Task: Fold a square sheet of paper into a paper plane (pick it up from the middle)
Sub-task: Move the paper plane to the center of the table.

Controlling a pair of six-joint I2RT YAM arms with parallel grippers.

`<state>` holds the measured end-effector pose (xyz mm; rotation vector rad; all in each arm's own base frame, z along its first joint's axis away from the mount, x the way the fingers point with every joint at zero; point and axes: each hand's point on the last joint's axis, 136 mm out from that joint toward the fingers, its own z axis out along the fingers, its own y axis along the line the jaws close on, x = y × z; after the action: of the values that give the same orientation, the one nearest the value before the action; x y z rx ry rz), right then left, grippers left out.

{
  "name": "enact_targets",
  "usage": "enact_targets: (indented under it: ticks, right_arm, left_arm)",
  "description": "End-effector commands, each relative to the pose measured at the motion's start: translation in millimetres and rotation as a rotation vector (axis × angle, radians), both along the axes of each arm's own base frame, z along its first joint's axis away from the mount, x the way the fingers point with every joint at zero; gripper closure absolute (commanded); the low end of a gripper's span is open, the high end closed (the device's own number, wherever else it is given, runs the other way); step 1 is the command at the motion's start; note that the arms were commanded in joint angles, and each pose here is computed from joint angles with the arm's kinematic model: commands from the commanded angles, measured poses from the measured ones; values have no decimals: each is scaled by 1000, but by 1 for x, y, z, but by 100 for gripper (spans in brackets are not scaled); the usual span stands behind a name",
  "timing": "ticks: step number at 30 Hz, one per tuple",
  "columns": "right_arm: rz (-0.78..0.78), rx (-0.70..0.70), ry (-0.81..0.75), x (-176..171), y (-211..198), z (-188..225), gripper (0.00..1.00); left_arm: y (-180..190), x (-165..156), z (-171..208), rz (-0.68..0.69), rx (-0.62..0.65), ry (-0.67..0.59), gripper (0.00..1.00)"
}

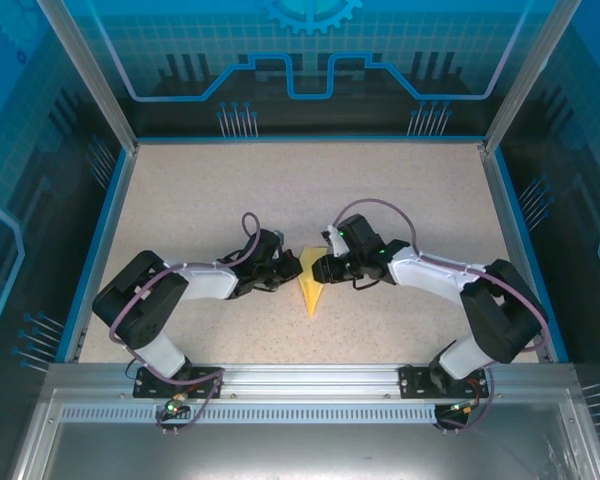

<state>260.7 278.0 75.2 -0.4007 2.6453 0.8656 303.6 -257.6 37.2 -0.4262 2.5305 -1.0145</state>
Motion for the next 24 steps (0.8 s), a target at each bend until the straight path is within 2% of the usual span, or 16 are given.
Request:
enact_targets:
  ticks: [1,11,18,24]
  right_arm:
    - [18,-31,44,-7,5,-9,68]
    - [49,-68,56,-12,14,-13,60]
    - [53,-113,90,-12,15,-26,60]
    - [48,-158,96,-15,13,-34,54]
  left_arm:
    - [6,5,7,46,-25,-30,100]
    - [15,3,-1,88,-5,-25,100]
    - [14,3,-1,82,-10,-23,100]
    - [15,2,-2,84,-5,-22,100]
